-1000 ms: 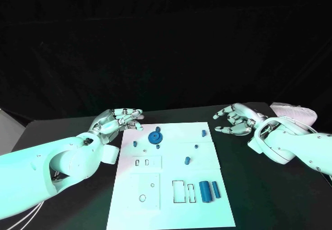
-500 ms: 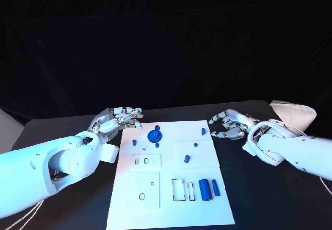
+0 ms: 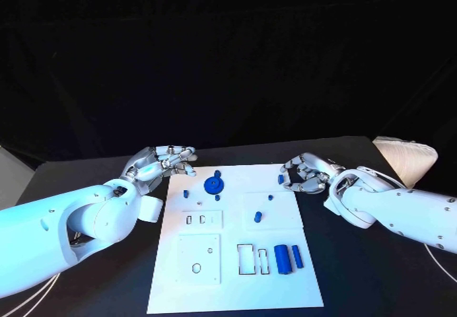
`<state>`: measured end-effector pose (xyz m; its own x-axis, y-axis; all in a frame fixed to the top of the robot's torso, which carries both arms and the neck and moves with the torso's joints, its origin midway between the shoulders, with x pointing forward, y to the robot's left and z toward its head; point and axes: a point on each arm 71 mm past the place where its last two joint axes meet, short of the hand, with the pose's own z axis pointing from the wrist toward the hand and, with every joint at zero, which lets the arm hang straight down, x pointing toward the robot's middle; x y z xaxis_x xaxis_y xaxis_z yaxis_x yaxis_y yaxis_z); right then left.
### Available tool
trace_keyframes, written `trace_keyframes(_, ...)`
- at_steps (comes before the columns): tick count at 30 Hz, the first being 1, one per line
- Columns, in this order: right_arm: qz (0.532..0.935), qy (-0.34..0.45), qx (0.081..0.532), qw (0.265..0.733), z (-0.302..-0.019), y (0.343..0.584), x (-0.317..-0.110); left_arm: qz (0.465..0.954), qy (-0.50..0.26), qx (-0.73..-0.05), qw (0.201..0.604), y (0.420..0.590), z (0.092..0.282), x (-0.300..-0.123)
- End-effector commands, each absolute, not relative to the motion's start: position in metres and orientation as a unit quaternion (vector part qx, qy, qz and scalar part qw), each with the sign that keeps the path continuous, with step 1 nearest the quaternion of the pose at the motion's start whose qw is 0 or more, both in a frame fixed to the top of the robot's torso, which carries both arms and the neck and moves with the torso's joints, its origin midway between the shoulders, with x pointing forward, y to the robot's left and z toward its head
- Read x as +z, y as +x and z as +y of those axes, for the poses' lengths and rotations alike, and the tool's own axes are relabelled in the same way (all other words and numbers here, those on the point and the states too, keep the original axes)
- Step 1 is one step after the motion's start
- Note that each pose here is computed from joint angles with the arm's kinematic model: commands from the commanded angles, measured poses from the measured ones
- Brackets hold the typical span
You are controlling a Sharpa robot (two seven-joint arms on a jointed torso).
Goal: Assemble the parts on the task board
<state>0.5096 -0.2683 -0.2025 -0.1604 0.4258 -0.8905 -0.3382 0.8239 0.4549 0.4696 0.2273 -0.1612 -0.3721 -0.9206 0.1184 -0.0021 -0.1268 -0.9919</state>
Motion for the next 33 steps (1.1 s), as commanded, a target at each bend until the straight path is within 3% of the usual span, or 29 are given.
trace_keyframes(1, 0.708, 0.024, 0.291, 0.643, -0.2660, 0.5092, -0.2066, 0.548, -0.414, -0.629, 0.364, 0.4688, 0.2254, -0.1600)
trace_keyframes(33, 0.698, 0.040, 0.296, 0.650, -0.2568, 0.5135, -0.2087, 0.550, -0.415, -0.627, 0.363, 0.4688, 0.2267, -0.1604)
